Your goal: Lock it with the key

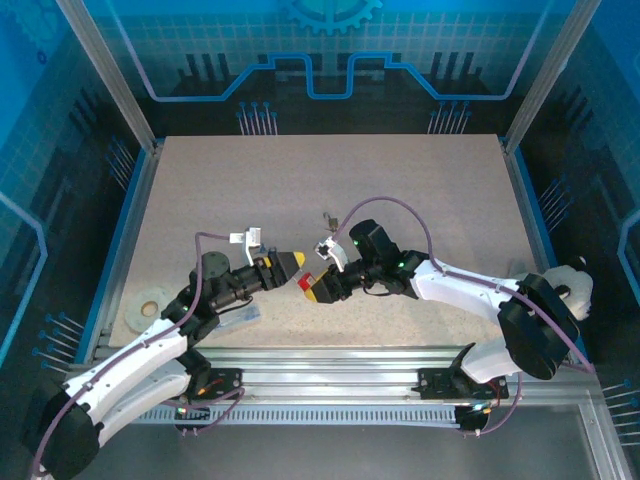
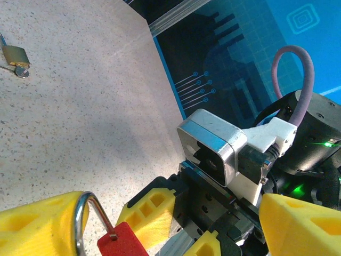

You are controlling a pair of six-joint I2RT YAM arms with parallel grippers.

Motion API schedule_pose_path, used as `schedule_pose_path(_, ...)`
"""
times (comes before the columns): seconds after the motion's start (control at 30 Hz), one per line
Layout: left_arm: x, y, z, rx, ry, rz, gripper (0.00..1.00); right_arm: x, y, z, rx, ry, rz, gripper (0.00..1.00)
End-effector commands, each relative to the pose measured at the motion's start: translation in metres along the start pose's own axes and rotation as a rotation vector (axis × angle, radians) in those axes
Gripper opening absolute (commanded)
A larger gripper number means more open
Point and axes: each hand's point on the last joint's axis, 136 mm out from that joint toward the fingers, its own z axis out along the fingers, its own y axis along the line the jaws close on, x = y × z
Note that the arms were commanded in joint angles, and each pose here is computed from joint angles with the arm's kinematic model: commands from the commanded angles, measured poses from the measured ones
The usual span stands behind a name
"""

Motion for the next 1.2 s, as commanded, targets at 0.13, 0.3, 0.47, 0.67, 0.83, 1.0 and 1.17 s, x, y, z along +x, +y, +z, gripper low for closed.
schedule_pose_path(0.13,0.006,0.000,-0.004,0.004,0.019,0.035,0.73,-0.013,0.006,-0.004,0.000,-0.027,-0.031,0.00)
schedule_pose_path(0.3,0.008,0.003,-0.005,-0.010,0.020,0.043,0.66,-0.013,0.006,-0.004,0.000,-0.028,-0.035,0.00)
schedule_pose_path(0.47,0.009,0.006,-0.005,-0.026,0.027,0.053,0.63,-0.012,0.005,-0.004,0.006,-0.024,-0.040,0.00)
schedule_pose_path(0.67,0.013,0.014,-0.006,-0.063,0.047,0.067,0.57,-0.012,0.004,-0.005,0.018,-0.025,-0.043,0.00)
schedule_pose_path(0.83,0.015,0.018,-0.006,-0.084,0.057,0.071,0.48,-0.012,0.004,-0.004,0.019,-0.025,-0.046,0.00)
schedule_pose_path(1.0,0.016,0.020,-0.006,-0.092,0.061,0.076,0.42,-0.011,0.004,-0.004,0.022,-0.022,-0.047,0.00)
schedule_pose_path(1.17,0.016,0.022,-0.005,-0.111,0.069,0.083,0.36,-0.011,0.005,-0.003,0.026,-0.018,-0.055,0.00)
